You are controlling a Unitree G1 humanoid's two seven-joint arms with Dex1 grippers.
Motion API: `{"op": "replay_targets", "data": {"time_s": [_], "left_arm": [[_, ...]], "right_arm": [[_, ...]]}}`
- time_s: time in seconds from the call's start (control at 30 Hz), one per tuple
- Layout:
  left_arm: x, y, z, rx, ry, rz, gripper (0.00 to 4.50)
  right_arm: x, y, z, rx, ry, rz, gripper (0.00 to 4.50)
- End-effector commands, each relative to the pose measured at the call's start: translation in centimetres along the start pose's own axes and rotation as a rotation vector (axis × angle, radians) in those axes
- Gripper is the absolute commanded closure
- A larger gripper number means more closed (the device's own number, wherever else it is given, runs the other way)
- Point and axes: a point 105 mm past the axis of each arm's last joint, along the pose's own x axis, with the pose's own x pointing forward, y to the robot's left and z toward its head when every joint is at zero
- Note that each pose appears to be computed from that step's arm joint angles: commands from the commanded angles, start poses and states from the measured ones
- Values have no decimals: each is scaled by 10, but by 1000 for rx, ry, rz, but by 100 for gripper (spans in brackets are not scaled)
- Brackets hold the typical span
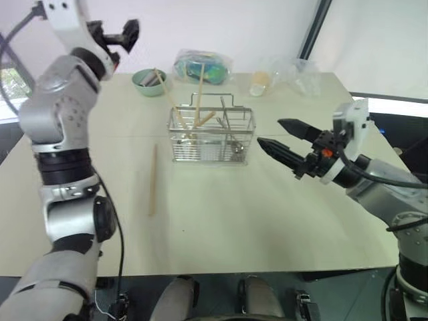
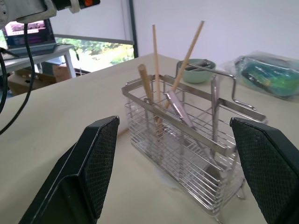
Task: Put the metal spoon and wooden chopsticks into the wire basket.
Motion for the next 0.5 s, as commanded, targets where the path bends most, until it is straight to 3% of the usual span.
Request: {"op": "replay_targets", "data": {"time_s": [0.03,0.1,0.27,0.5], "left_arm": [[-6,4,-51,-4,334,3,6],[-17,0,-83,-31,505,-44,6],[-35,7,-132,-32,729,-41,6],[-35,-12,-168,-37,849,-109,6]], "right_arm": [[-4,11,-4,-103,44,71,58],[-10,18,-13,-129,90,129,58],[-15,22,-18,-147,110,179,58],[-13,25,-20,-123,91,170,58]]}}
